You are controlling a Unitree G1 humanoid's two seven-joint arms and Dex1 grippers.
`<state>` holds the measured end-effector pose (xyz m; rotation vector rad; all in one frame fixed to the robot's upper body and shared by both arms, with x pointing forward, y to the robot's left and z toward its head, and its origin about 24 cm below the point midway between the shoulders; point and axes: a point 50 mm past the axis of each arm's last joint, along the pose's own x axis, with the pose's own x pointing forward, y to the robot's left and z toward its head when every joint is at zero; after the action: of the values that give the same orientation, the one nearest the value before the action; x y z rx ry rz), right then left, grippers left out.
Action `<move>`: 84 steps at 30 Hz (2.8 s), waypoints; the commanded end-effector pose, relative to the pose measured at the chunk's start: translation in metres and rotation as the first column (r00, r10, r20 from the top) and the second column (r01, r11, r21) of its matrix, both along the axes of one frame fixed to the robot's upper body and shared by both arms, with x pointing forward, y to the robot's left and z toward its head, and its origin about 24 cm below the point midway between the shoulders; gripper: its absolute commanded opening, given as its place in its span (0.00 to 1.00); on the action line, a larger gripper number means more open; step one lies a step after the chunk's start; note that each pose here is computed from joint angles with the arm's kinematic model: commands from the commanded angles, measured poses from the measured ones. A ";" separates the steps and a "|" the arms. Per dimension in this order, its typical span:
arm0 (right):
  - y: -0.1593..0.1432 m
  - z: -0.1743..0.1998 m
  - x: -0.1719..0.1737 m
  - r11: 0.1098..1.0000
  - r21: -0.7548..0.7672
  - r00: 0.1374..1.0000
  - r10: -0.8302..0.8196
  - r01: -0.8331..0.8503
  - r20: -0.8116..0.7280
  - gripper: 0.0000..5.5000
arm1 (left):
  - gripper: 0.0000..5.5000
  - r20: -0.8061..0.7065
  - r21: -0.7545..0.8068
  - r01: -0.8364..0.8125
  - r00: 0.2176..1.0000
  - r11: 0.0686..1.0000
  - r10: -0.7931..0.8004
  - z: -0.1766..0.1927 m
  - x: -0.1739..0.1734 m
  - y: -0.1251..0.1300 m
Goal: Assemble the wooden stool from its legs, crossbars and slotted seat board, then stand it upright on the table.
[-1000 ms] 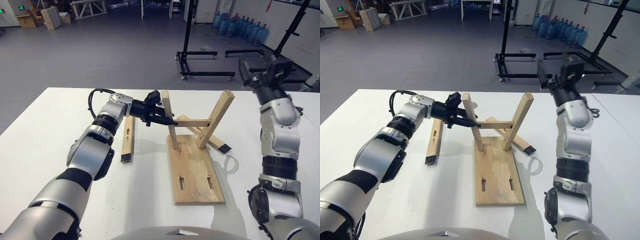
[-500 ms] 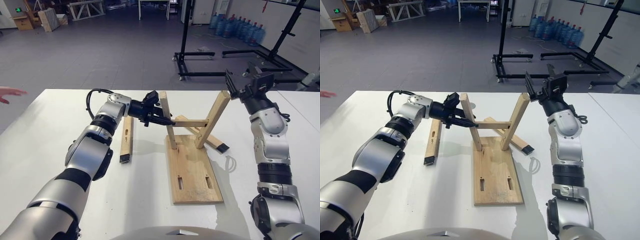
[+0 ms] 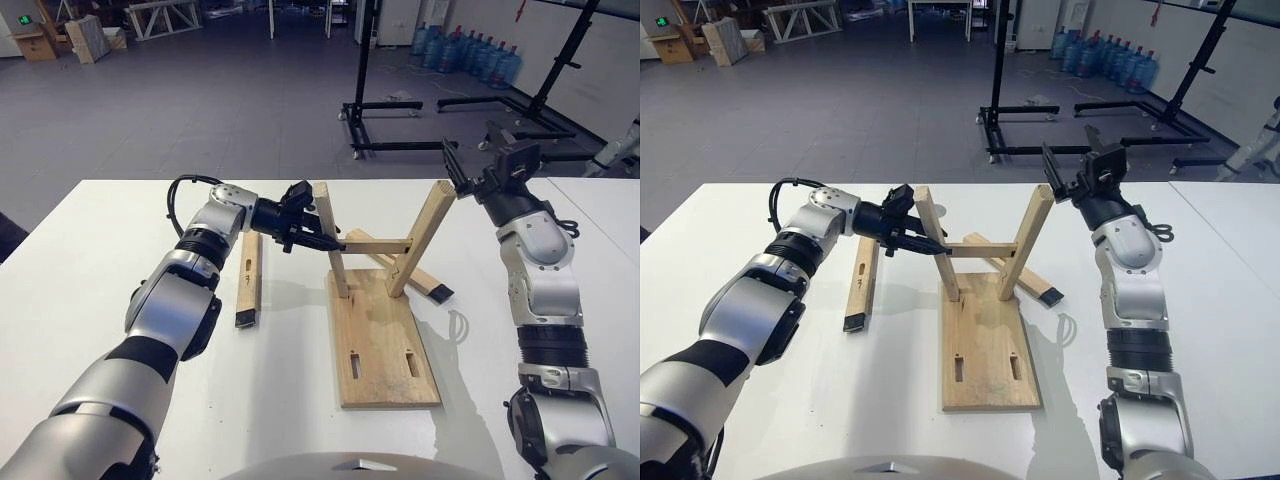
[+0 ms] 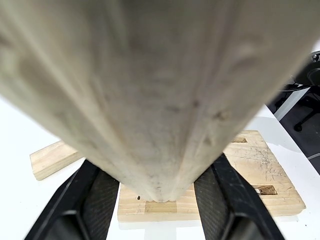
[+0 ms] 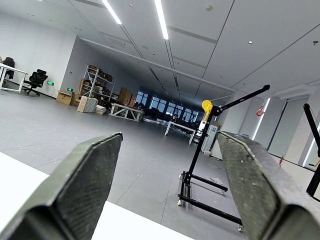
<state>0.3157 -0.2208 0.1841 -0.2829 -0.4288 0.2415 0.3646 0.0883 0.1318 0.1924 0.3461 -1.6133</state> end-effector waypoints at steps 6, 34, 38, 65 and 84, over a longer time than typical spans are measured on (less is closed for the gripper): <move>0.086 -0.074 -0.010 0.923 -0.054 0.883 0.345 -0.381 -0.319 0.64 | 0.37 -0.060 0.180 0.145 0.989 0.973 -0.136 -0.055 -0.029 -0.047; -0.036 -0.026 0.002 0.965 -0.021 0.966 -0.260 0.260 0.008 0.64 | 0.64 0.025 0.039 -0.113 0.993 0.993 0.112 0.014 0.007 0.023; -0.041 -0.031 -0.002 0.950 -0.004 0.950 -0.313 0.313 -0.008 0.64 | 0.64 0.065 -0.075 -0.286 0.955 0.955 0.291 0.024 0.007 0.068; 0.016 -0.103 -0.105 0.960 0.209 0.911 -0.091 0.188 -0.402 0.64 | 0.64 0.125 0.298 -0.945 -0.097 -0.131 0.987 -0.145 -0.131 0.187; 0.021 -0.115 -0.108 0.978 0.151 0.903 -0.066 0.143 -0.424 0.64 | 0.64 0.216 0.045 -0.997 -0.058 -0.069 0.975 -0.124 -0.115 0.179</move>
<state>0.2069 -0.2012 0.0702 -0.0600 -0.0104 0.1360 0.2470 0.2609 0.0094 0.1168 0.3581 0.0304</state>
